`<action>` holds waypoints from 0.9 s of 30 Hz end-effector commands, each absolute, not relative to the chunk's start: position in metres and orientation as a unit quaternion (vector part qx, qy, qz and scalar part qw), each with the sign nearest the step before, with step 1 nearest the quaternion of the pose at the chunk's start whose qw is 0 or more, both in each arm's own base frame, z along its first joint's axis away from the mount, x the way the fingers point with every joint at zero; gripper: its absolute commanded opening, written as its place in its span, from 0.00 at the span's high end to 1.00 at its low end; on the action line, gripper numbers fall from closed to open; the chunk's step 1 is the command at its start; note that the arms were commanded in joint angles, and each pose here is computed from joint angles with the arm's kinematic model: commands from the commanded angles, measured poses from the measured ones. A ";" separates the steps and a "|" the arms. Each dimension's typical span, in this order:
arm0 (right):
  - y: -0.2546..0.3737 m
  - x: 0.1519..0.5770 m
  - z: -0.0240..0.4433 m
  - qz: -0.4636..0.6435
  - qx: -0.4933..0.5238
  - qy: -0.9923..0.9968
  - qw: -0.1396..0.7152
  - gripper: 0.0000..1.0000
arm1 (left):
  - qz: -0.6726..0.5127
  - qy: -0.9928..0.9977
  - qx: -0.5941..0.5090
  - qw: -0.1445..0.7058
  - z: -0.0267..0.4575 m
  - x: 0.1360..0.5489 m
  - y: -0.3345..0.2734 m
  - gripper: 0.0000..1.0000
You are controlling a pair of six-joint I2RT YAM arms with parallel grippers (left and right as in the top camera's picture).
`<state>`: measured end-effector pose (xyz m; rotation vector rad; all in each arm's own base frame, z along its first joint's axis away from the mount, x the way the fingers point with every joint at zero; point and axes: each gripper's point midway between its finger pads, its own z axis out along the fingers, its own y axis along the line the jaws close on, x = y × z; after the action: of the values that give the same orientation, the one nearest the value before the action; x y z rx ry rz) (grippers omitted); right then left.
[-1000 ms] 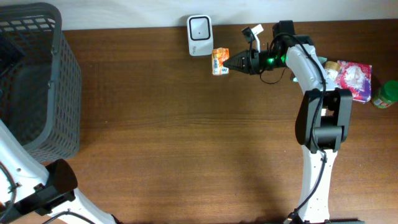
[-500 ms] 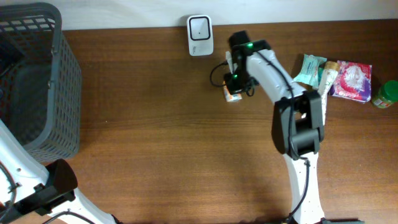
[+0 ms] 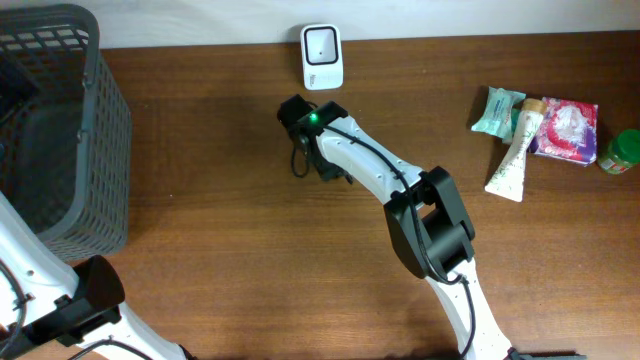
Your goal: Scan the item barcode
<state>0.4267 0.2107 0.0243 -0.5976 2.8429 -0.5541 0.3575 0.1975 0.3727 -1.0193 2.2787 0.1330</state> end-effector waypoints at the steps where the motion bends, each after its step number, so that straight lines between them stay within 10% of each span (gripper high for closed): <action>1: 0.247 0.413 0.034 -0.078 -0.202 0.974 0.071 0.66 | 0.052 0.862 -0.391 0.319 0.376 0.355 0.198 0.01; 3: 0.251 0.421 0.060 -0.072 -0.199 0.973 0.088 0.63 | 0.052 0.862 -0.391 0.319 0.376 0.355 0.198 0.01; 5: 0.250 0.435 0.088 -0.069 -0.211 0.968 0.112 0.26 | 0.052 0.862 -0.391 0.318 0.375 0.355 0.198 0.01; 8: 0.206 0.447 0.088 -0.044 -0.160 0.983 0.080 0.00 | 0.052 0.862 -0.391 0.318 0.375 0.355 0.198 0.01; 12: 0.183 0.444 0.081 0.243 -0.148 0.959 0.003 0.01 | 0.052 0.862 -0.391 0.318 0.375 0.355 0.198 0.01; 15: 0.194 0.440 0.062 0.355 -0.119 0.927 -0.006 0.28 | 0.052 0.862 -0.391 0.318 0.375 0.355 0.198 0.01; 22: 0.202 0.430 0.000 0.352 -0.032 0.935 -0.028 0.40 | 0.052 0.862 -0.391 0.318 0.375 0.355 0.198 0.01; 25: 0.215 0.425 -0.003 0.352 -0.048 0.934 -0.028 0.96 | 0.052 0.862 -0.391 0.318 0.375 0.355 0.198 0.01; 27: 0.216 0.429 -0.001 0.332 -0.056 0.941 -0.019 0.96 | 0.052 0.862 -0.391 0.318 0.375 0.355 0.198 0.01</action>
<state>0.4312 0.2150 0.0090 -0.1550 2.9535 1.1559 0.3569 0.1972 0.3723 -1.0204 2.2815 0.1328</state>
